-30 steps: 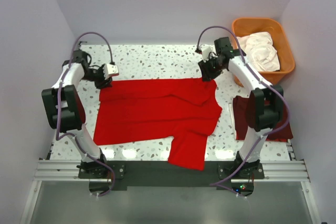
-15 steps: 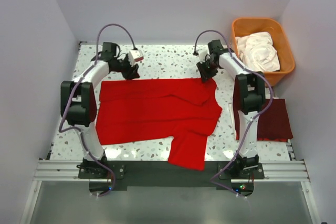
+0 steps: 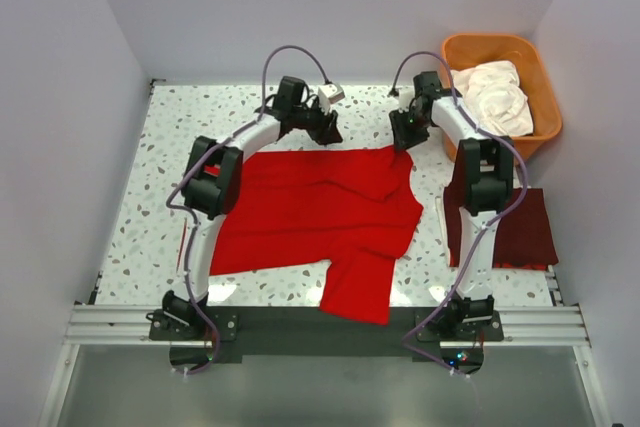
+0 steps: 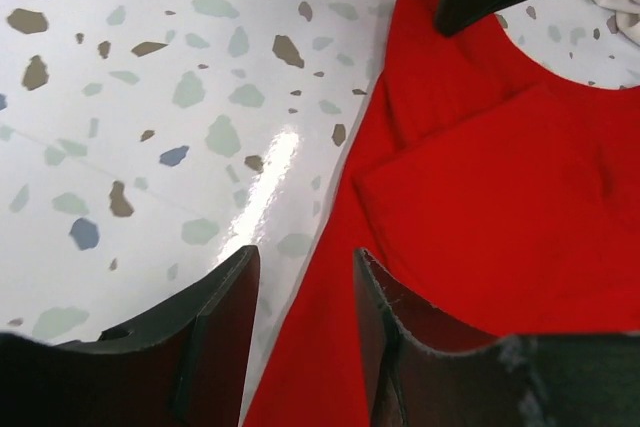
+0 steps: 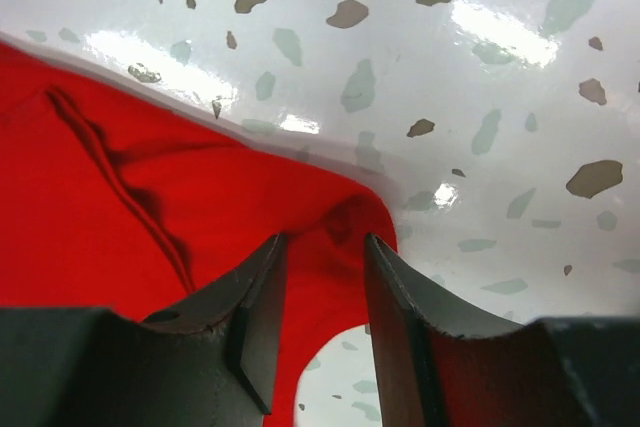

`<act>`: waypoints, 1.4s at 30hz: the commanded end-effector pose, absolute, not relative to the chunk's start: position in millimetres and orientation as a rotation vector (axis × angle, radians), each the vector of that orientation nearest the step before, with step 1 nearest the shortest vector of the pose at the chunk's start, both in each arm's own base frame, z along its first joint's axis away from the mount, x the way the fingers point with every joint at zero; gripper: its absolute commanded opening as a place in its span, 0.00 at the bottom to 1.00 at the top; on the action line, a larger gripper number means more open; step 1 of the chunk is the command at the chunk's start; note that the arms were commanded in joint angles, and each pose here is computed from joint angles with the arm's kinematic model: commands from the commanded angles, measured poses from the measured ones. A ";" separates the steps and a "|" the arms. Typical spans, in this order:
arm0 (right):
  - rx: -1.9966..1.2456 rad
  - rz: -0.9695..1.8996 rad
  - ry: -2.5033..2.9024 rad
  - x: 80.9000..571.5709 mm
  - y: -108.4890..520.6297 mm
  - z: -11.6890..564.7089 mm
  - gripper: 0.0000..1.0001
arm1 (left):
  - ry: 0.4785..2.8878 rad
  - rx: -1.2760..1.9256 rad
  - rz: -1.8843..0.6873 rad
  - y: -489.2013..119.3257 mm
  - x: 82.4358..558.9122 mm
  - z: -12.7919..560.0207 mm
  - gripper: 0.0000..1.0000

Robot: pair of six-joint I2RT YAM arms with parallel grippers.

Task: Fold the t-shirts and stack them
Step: Fold the tshirt

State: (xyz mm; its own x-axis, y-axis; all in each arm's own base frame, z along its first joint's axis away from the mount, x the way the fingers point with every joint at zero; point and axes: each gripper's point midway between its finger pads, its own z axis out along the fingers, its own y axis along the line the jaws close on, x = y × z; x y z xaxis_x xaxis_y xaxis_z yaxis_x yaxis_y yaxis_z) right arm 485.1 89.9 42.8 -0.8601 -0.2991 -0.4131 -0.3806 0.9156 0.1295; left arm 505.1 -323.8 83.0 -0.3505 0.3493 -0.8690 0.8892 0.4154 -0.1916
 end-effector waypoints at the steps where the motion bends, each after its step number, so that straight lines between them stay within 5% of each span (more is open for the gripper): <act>1: -0.379 0.364 2.659 495.3 91.0 54.5 0.41 | 1.815 1.029 -0.945 -359.5 510.2 106.6 0.48; 17: -0.331 0.585 2.636 504.6 104.8 53.5 0.41 | 1.835 1.130 -0.976 -403.9 487.4 64.0 0.48; 20: -0.330 0.596 2.639 505.7 106.7 50.4 0.41 | 1.825 1.141 -0.974 -404.8 486.9 65.7 0.36; 24: -0.330 0.573 2.651 506.3 103.0 44.4 0.40 | 1.777 1.178 -0.993 -404.6 478.5 75.0 0.05; 26: -0.329 0.564 2.659 505.5 100.2 41.4 0.40 | 1.687 1.217 -0.996 -403.0 468.8 100.0 0.00; 38: -0.342 0.558 2.659 504.2 94.1 42.3 0.40 | 1.578 1.283 -0.945 -388.2 442.5 120.7 0.01; 39: -0.349 0.569 2.658 502.4 95.3 44.3 0.40 | 1.589 1.266 -0.924 -388.7 449.0 121.7 0.15; 42: -0.367 0.567 2.658 496.3 94.5 46.3 0.40 | 1.667 1.179 -0.884 -391.6 471.6 118.2 0.32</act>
